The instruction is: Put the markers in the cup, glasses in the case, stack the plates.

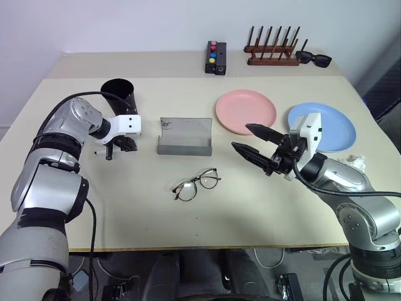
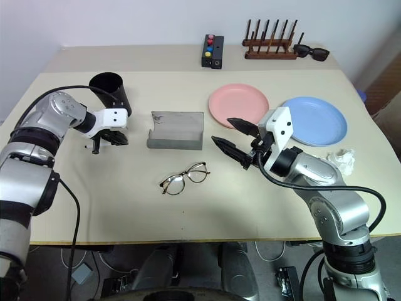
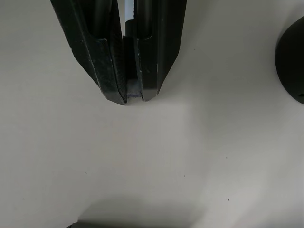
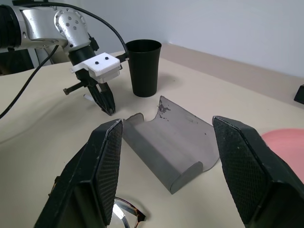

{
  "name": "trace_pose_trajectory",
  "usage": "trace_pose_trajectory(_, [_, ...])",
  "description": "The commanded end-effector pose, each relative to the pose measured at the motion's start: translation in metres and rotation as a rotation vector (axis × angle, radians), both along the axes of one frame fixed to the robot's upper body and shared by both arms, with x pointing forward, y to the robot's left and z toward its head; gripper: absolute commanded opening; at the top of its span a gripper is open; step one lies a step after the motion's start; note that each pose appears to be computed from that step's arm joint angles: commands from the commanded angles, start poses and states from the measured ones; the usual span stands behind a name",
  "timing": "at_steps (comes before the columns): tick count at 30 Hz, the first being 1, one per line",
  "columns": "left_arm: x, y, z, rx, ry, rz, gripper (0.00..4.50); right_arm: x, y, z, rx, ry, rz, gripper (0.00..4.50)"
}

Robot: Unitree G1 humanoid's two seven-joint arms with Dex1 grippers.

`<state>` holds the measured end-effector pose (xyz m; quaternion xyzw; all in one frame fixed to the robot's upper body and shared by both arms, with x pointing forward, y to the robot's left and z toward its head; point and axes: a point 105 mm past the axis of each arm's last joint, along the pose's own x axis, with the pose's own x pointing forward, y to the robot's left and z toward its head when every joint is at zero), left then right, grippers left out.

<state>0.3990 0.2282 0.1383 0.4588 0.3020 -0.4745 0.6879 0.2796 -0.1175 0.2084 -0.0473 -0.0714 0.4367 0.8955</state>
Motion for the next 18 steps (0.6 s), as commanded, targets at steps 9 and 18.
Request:
trace_pose_trajectory(9, [-0.004, -0.034, 0.058, -0.476, -0.074, -0.085, 0.01, -0.005, 0.0, 0.011, -0.011, -0.059, 0.009, 3.04])
trace_pose_trajectory(18, [0.015, -0.031, 0.17, -1.075, -0.552, 0.096, 0.01, -0.008, 0.011, 0.03, -0.009, -0.11, 0.075, 3.04])
